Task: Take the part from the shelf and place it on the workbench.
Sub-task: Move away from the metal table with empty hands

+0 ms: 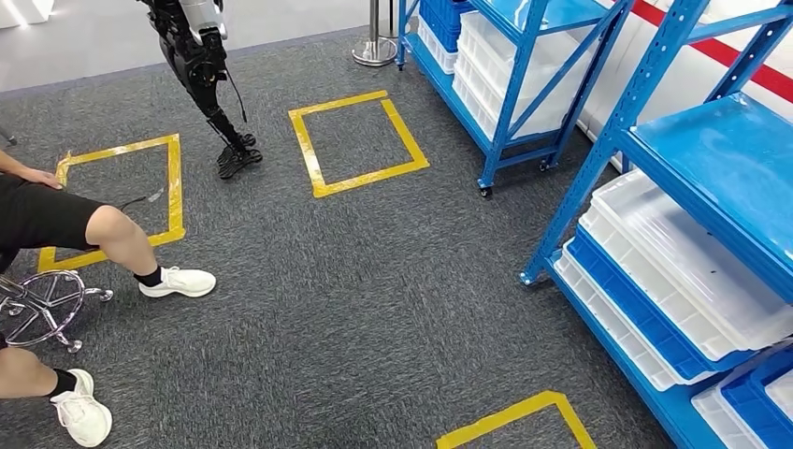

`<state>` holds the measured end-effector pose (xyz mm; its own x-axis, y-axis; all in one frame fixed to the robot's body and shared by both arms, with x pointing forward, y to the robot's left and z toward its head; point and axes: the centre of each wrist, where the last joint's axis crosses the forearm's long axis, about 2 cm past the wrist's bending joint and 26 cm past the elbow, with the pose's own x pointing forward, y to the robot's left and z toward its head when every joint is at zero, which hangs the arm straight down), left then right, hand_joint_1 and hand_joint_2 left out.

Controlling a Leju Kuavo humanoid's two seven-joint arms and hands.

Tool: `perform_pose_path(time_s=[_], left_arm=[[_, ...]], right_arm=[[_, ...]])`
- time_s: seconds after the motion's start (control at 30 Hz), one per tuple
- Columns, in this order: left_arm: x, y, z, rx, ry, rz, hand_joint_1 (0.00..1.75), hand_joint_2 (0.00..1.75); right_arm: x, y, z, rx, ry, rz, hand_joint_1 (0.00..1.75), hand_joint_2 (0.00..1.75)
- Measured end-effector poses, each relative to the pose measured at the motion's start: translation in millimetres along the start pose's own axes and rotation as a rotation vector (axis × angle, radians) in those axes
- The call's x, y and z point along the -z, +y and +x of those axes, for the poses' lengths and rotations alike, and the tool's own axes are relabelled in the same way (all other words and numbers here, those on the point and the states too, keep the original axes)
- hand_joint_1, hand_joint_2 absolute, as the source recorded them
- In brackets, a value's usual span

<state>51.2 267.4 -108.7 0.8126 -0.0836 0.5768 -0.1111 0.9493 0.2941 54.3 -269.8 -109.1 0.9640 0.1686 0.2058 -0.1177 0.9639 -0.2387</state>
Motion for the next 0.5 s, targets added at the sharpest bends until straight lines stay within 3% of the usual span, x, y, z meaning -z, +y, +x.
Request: perform_pose_path(time_s=[0.5], left_arm=[[-1.5, -6.7, 2.4, 0.003, -0.015, -0.026, 0.00, 0.00]], right_arm=[[1.0, -3.4, 1.8, 0.000, 0.009, -0.014, 0.00, 0.00]])
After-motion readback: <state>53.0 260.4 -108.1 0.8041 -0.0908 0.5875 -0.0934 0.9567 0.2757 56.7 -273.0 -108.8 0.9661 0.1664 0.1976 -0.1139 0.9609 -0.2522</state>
